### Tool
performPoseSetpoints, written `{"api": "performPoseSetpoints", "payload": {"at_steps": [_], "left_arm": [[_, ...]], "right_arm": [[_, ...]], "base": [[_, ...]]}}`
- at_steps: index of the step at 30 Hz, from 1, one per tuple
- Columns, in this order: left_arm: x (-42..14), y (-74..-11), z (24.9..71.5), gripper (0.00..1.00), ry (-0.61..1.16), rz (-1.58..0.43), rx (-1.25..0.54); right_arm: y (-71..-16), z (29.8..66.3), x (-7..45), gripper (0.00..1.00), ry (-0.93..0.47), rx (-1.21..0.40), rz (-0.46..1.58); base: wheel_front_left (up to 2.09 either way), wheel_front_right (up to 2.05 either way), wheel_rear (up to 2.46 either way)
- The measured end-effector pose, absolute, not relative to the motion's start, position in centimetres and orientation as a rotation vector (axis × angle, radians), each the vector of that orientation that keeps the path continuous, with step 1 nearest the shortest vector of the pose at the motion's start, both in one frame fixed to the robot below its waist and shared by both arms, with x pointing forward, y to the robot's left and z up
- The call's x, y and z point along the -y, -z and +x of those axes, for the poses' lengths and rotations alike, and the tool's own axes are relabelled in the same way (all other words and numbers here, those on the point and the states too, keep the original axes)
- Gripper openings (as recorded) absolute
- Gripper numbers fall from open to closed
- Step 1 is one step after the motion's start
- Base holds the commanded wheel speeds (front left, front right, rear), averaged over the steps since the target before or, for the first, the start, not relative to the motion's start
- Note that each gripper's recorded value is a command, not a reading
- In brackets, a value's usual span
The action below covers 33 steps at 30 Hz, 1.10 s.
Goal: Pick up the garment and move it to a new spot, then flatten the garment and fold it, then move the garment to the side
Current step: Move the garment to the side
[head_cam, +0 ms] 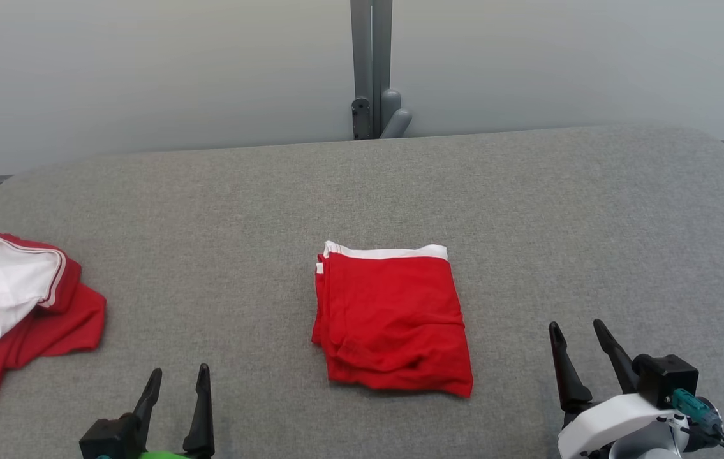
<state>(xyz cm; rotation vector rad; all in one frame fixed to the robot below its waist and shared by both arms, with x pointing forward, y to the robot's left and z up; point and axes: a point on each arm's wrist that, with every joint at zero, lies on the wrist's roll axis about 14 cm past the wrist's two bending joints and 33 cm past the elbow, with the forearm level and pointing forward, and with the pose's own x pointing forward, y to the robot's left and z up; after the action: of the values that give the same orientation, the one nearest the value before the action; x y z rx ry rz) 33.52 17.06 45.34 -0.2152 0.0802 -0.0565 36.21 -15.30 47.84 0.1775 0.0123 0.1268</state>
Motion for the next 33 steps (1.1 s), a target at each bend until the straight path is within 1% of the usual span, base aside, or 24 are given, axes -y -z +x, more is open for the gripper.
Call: {"api": "performPoseSetpoints", "payload": {"at_steps": [14,20,25,29,33], "left_arm": [[-17.2,-45.1,33.4,1.00,0.051,-0.216,-0.088],[-17.4,-44.4,33.2,1.00,0.040,-0.217,-0.109],[-17.4,-44.5,33.9,1.00,0.039,-0.217,-0.110],[-17.7,-44.1,33.9,1.00,0.023,-0.222,-0.121],[-18.4,-43.8,33.7,1.00,0.000,-0.222,-0.130]], "right_arm": [[-47.1,36.7,15.0,1.00,-0.138,-0.037,0.145],[-47.2,38.1,12.8,1.00,-0.216,-0.036,0.077],[-47.1,40.1,10.7,1.00,-0.281,-0.041,0.036],[-46.1,41.3,8.8,1.00,-0.336,-0.072,0.029],[-43.9,41.9,7.0,1.00,-0.381,-0.145,0.038]], "base": [[0.00,0.00,0.00],[0.00,0.00,0.00],[0.00,0.00,0.00],[0.00,0.00,0.00],[0.00,0.00,0.00]]}}
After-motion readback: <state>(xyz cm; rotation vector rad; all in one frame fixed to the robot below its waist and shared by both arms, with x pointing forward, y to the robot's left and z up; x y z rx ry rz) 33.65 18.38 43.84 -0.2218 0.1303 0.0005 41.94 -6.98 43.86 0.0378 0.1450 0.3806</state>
